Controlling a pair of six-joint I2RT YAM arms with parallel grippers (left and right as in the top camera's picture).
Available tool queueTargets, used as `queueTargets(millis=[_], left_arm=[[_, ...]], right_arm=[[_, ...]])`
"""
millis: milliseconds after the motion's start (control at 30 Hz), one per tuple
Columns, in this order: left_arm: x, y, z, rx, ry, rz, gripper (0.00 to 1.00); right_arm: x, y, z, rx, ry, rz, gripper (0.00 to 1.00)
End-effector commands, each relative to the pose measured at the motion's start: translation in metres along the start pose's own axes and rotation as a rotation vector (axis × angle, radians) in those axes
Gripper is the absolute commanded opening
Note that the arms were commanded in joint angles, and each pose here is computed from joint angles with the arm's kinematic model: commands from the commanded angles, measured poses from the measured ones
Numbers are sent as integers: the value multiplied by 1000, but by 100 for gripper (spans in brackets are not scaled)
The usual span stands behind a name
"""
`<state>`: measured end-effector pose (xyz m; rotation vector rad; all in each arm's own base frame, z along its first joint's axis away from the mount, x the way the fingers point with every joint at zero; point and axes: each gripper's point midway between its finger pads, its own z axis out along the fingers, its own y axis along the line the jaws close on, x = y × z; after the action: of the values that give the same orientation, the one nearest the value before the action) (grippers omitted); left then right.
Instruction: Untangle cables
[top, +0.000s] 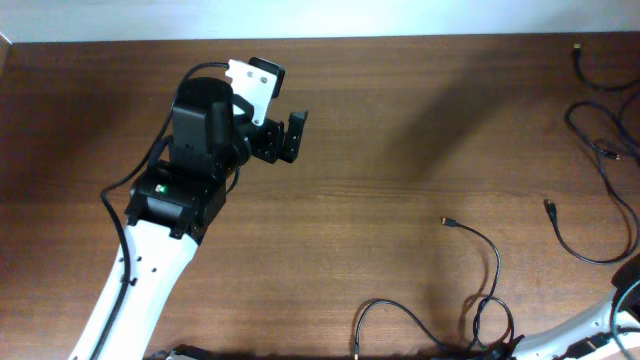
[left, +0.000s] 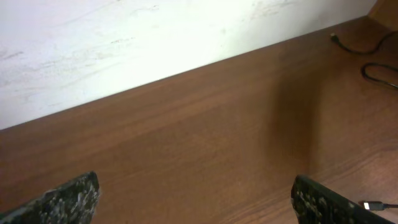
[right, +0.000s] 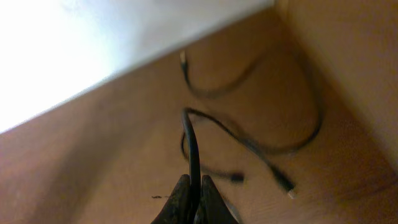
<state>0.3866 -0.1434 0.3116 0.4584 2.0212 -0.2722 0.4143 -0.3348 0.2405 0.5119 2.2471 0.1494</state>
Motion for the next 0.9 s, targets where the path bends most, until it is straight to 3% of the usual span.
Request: queueTargets(millis=[0,167,300,333,367,400,467,600,667,733,767,833,867], left_arm=[[-1,-2,-1,12,-1,17,99],[1,-2,-1,12,7,15,99],[2,-3,-1,12,10,16,99],[2,-3,-1,12,10,16,99],[2,-3,-1,12,10,16,99],[2,-3,-1,12,10,16,99],[2,-3,-1,12,10,16,99],[3,-3,-1,13,14,15,99],[3,-3,-1,13,14,15,98],[3,-3,-1,13,14,15,99],[3,-3,-1,12,14,15,99],[-3,-2,-1,11,-8,18,99],[-6,-2,-1,10,-20,21,99]], right_arm=[[53,-23,35,49,102,40,4],[88,-83,37,309,162,127,4],[94,-96,38,355,175,133,4],[98,-98,42,353,185,138,11],[99,-99,43,354,187,152,99],[95,-94,42,335,170,168,99],[50,-58,18,219,52,123,99],[-20,30,-78,124,-159,32,99],[1,98,-101,54,-82,-3,99],[37,126,-88,39,75,-41,99],[53,135,-80,11,132,-145,99],[114,150,-40,-122,285,-578,99],[126,150,-25,-156,282,-630,99]])
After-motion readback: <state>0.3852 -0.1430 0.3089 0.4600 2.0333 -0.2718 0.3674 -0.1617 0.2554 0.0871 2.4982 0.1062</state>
